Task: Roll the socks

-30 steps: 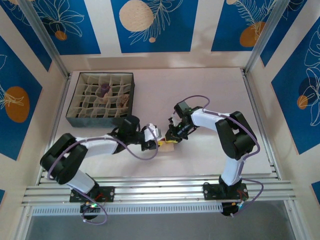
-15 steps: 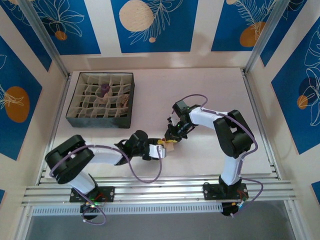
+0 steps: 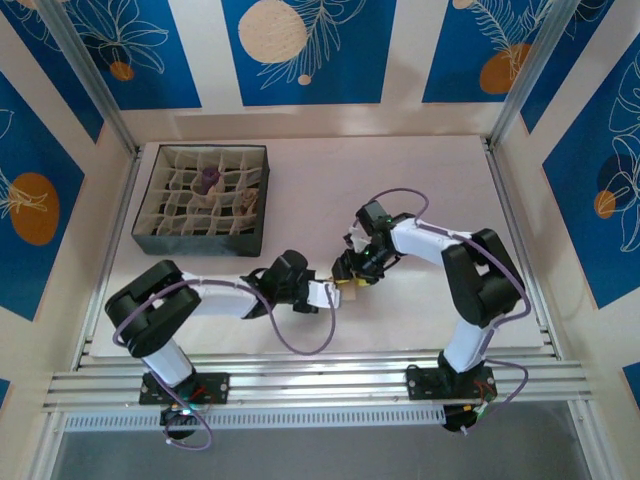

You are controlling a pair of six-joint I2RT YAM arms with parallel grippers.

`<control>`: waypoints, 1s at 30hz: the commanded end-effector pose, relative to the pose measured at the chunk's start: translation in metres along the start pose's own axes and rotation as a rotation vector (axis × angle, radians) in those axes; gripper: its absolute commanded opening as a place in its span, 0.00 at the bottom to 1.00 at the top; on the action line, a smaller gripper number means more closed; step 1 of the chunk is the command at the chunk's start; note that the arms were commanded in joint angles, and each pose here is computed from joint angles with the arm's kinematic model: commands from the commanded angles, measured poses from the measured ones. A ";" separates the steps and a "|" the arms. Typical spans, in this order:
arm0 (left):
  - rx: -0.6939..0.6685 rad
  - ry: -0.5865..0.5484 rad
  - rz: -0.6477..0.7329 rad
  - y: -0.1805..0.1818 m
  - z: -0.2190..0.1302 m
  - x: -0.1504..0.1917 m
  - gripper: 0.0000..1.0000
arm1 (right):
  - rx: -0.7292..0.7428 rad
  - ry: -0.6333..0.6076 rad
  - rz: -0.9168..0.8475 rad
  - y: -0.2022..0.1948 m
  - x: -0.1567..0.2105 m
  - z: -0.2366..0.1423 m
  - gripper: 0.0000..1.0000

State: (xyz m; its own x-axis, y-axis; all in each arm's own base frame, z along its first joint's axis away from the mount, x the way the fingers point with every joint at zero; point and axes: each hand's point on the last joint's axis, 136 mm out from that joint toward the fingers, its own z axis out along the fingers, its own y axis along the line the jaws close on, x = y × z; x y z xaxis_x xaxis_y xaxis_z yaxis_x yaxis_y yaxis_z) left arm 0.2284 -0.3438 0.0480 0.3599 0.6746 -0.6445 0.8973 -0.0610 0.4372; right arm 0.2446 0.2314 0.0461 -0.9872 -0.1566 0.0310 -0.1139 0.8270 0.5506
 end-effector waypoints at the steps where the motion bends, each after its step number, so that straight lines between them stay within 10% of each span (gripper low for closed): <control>1: 0.289 0.100 -0.231 -0.050 0.003 0.032 0.00 | 0.011 -0.061 0.004 -0.006 0.008 -0.030 0.60; 14: 0.590 0.097 -0.639 -0.039 -0.005 0.020 0.00 | 0.141 -0.524 -0.404 0.000 0.004 -0.129 0.62; 19: 0.645 0.109 -0.783 -0.031 -0.006 0.022 0.00 | 0.319 -0.552 -0.923 0.017 0.032 -0.114 0.70; 30: 0.743 0.136 -1.043 -0.028 0.003 0.031 0.00 | 0.646 -0.561 -1.399 0.017 0.038 -0.068 0.71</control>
State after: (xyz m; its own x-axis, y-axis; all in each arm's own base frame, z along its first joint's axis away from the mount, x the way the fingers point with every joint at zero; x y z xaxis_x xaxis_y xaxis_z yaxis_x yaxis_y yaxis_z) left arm 0.2406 -0.3452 0.0470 -0.4704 0.6450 -0.6023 0.8085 0.0414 -0.5871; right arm 0.1970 0.1911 0.1026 -0.1677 -0.7920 -0.5871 -0.8389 0.4274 -0.3369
